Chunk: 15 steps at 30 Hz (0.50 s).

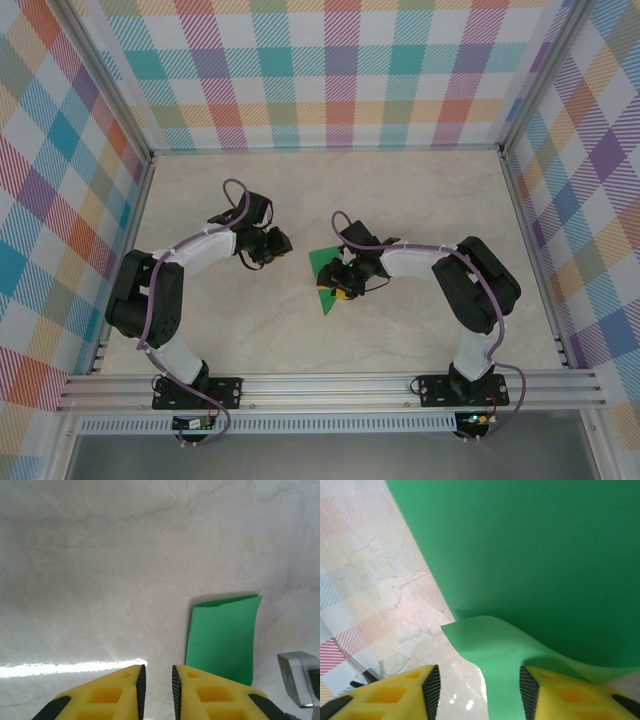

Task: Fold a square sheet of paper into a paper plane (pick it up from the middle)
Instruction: Third fold the triangle at the center of the table.

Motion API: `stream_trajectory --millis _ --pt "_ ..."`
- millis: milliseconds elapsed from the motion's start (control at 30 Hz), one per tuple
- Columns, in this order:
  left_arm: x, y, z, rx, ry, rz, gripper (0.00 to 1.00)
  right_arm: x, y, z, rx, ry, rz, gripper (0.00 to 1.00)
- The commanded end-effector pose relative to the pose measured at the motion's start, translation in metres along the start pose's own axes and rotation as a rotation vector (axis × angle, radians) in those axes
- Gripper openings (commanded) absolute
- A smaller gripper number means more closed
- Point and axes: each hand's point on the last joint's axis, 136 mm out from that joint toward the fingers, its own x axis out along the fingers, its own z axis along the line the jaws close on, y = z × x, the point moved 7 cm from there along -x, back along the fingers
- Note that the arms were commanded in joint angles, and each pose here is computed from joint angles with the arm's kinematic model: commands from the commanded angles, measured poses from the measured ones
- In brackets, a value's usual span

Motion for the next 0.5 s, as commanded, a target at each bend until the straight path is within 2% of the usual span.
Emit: stream_trajectory --millis 0,300,467 --pt "-0.003 0.014 -0.005 0.014 0.077 0.052 0.23 0.011 0.006 -0.028 0.031 0.118 0.010 0.43" --pt "0.001 0.051 -0.030 0.080 0.221 0.144 0.15 0.011 0.008 -0.035 0.042 0.159 0.012 0.14" --pt "0.015 0.076 -0.038 0.115 0.211 0.198 0.06 0.012 0.009 -0.037 0.046 0.169 0.018 0.06"
